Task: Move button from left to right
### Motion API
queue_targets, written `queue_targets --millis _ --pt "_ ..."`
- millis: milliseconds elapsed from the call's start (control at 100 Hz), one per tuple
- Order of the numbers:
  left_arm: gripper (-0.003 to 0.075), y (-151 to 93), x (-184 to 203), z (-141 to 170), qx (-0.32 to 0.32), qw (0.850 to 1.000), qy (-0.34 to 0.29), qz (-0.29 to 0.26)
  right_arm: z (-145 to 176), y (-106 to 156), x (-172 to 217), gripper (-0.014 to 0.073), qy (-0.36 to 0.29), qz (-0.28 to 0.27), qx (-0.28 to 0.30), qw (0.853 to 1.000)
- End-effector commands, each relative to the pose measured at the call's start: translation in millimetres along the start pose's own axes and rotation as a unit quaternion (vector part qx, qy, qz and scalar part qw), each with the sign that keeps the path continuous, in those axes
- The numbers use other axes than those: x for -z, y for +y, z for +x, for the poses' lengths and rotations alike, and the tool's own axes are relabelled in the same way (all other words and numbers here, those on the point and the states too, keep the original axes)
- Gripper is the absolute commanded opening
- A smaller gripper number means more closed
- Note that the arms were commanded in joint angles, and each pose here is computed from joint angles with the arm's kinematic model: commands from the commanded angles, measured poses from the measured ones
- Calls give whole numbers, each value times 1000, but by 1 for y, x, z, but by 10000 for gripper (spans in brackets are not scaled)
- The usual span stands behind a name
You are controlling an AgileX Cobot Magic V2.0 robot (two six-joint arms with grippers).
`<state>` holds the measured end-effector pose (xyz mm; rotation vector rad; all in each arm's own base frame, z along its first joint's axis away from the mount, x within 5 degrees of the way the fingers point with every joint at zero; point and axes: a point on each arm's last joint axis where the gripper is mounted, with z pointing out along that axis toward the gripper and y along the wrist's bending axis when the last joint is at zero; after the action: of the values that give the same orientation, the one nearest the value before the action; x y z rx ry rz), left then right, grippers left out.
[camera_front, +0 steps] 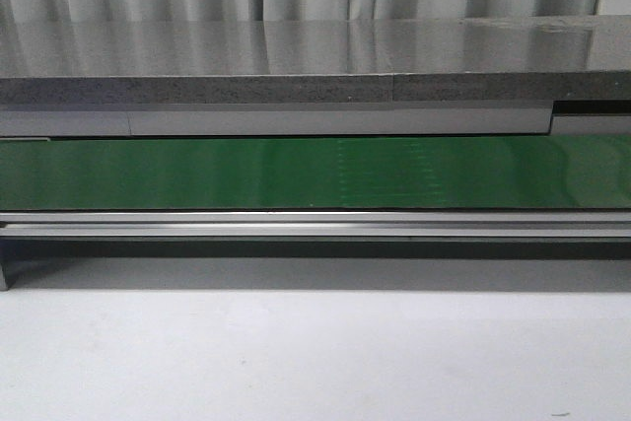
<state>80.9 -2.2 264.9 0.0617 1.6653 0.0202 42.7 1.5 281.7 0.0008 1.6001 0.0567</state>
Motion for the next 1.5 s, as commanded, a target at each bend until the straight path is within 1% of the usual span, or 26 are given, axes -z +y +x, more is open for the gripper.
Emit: queue_targets --millis 0,690,830,970,1150,1260,1360,1490 --pt "5 2 1 -15 7 999 -49 -7 -14 1 1 -68 -44 -2 6 999" --pt "5 2 1 -15 7 999 -49 -7 -14 1 1 -68 -44 -2 6 999" --pt "5 2 1 -15 7 999 -49 -7 -10 0 -1 -68 -41 -2 6 999" --pt "5 2 1 -15 7 999 -49 -7 7 0 -5 -68 -42 0 11 999" --pt "5 2 1 -15 7 999 -49 -7 43 -2 -8 -68 -46 3 31 998" --pt "5 2 1 -15 7 999 -49 -7 62 -3 -10 -68 -30 4 40 999" --pt "5 2 1 -15 7 999 -49 -7 72 -4 -13 -68 -20 5 45 999" --pt "5 2 1 -15 7 999 -49 -7 80 -3 -15 -68 -33 2 49 998"
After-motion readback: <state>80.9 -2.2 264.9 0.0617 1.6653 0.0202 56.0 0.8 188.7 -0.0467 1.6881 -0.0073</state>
